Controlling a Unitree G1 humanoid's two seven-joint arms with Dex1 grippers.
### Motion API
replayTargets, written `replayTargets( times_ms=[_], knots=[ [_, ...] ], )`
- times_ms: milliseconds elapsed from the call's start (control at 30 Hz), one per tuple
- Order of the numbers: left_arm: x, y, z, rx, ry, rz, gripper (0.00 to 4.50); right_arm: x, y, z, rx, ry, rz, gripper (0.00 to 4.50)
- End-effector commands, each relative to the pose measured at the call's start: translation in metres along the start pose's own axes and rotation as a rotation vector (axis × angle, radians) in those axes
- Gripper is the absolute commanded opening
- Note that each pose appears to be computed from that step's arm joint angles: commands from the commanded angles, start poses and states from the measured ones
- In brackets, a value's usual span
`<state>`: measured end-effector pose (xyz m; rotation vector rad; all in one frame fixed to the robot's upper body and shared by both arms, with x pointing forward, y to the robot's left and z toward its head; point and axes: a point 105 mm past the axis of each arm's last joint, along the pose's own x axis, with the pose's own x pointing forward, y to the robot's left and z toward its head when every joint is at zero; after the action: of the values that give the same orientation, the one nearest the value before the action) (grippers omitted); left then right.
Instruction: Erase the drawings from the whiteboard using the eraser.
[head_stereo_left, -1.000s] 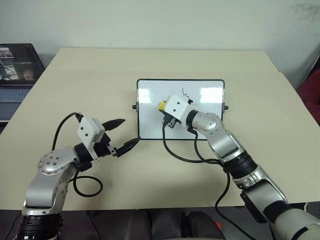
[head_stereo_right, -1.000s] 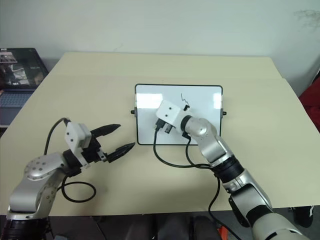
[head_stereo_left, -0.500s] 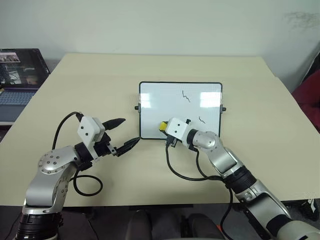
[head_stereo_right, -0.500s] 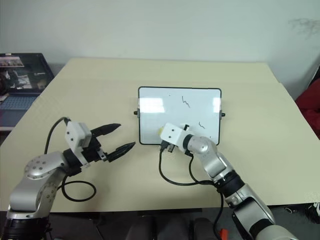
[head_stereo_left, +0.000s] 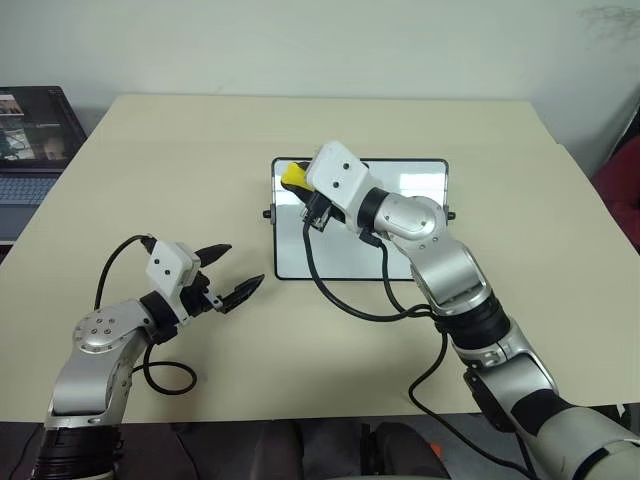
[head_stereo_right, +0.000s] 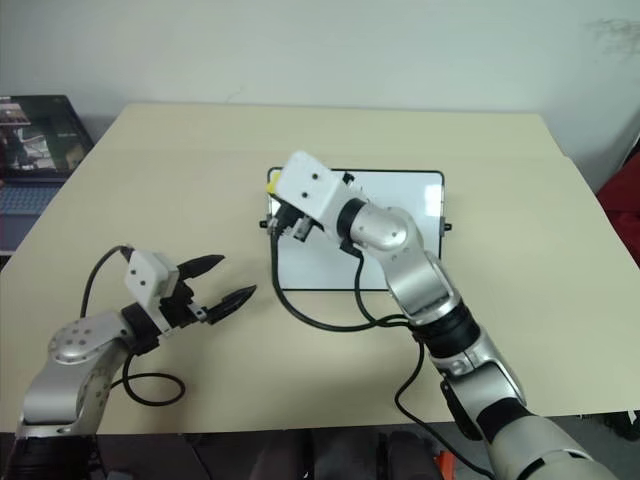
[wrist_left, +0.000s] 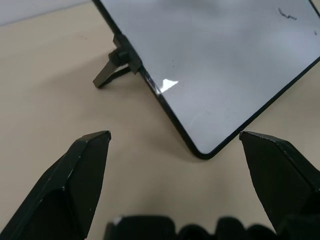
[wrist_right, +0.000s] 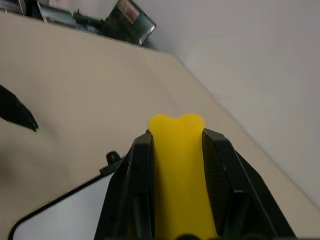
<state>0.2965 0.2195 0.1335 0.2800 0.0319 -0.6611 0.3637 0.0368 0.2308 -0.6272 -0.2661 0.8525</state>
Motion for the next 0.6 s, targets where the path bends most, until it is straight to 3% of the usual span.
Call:
replayTargets(
  times_ms=[33, 400, 600],
  knots=[
    [-0.001, 0.000, 0.006, 0.033, -0.022, -0.001, 4.50, 0.016, 0.000, -0.010, -0.023, 0.027, -0.008, 0.99],
    [0.003, -0.015, 0.007, 0.037, -0.024, -0.072, 4.50, 0.031, 0.025, -0.032, -0.057, 0.071, 0.066, 0.99],
    [0.007, -0.014, 0.011, 0.045, -0.031, -0.090, 4.50, 0.023, 0.058, -0.067, -0.067, 0.164, 0.176, 0.99]
  ],
)
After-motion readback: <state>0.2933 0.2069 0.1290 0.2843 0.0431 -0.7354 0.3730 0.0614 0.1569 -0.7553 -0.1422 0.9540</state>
